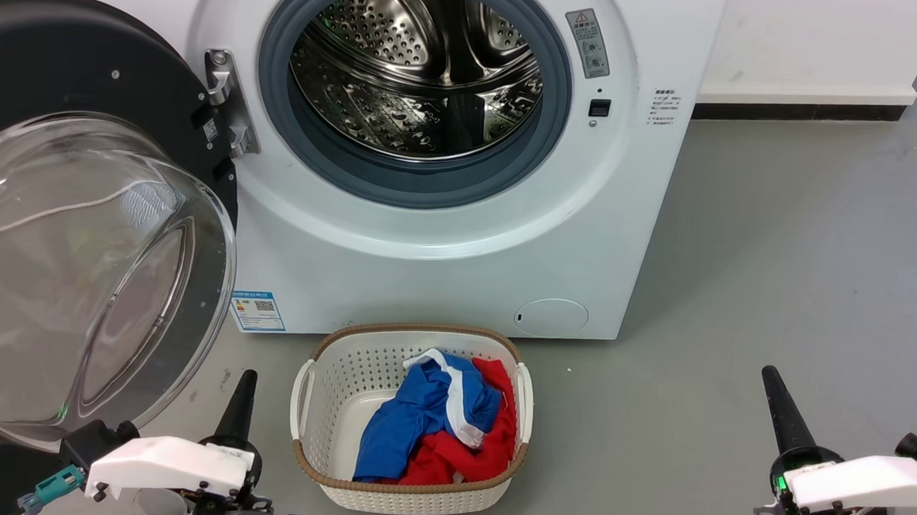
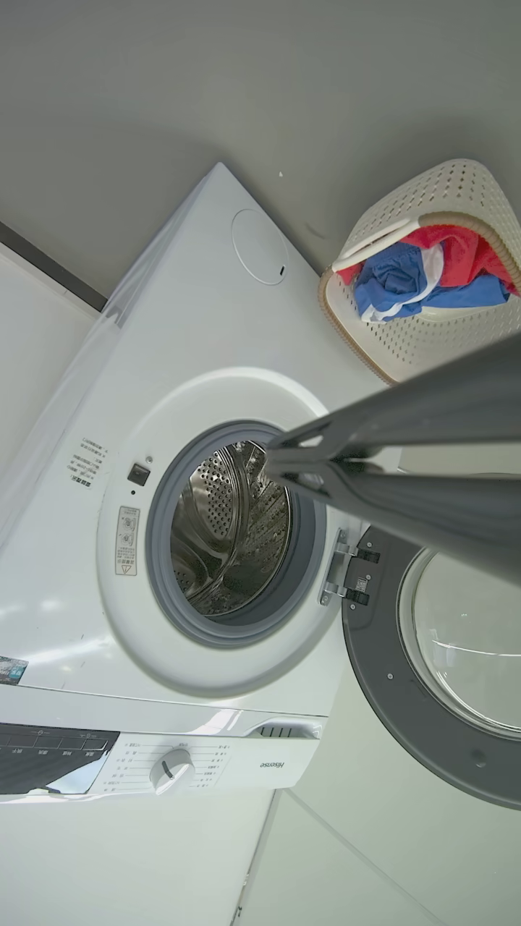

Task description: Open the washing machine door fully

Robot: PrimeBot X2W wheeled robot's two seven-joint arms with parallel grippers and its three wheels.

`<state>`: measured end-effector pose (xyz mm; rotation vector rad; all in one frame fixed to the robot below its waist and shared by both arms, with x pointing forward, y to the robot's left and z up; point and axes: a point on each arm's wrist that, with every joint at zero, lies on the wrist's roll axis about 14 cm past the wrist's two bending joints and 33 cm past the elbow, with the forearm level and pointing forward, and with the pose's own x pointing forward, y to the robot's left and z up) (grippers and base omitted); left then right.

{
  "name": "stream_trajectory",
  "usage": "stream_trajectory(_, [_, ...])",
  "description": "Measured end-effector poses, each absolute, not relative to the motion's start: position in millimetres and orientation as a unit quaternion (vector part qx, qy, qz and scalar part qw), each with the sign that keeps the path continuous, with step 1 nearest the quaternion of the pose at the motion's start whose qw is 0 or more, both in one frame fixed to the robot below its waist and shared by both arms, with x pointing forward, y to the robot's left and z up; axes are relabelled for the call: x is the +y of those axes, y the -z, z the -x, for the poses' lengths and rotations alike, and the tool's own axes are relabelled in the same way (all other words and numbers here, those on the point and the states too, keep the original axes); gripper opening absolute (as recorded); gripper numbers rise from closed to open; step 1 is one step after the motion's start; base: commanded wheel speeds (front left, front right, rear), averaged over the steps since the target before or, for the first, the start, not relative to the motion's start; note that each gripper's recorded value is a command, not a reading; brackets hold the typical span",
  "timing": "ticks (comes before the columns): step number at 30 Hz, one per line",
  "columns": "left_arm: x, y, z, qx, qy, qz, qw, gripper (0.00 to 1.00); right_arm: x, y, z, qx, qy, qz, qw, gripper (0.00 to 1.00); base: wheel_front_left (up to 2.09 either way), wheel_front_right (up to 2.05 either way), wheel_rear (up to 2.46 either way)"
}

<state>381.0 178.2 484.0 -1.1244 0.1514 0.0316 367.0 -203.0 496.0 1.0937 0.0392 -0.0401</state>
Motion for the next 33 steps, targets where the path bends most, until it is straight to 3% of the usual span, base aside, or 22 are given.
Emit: stream_trajectory(33, [192, -497, -386, 0.031, -0.009, 0.657, 0.753, 0.00, -202, -501, -380, 0.008, 0.012, -0.652, 0.758, 0.00, 0.00, 0.00, 0.00])
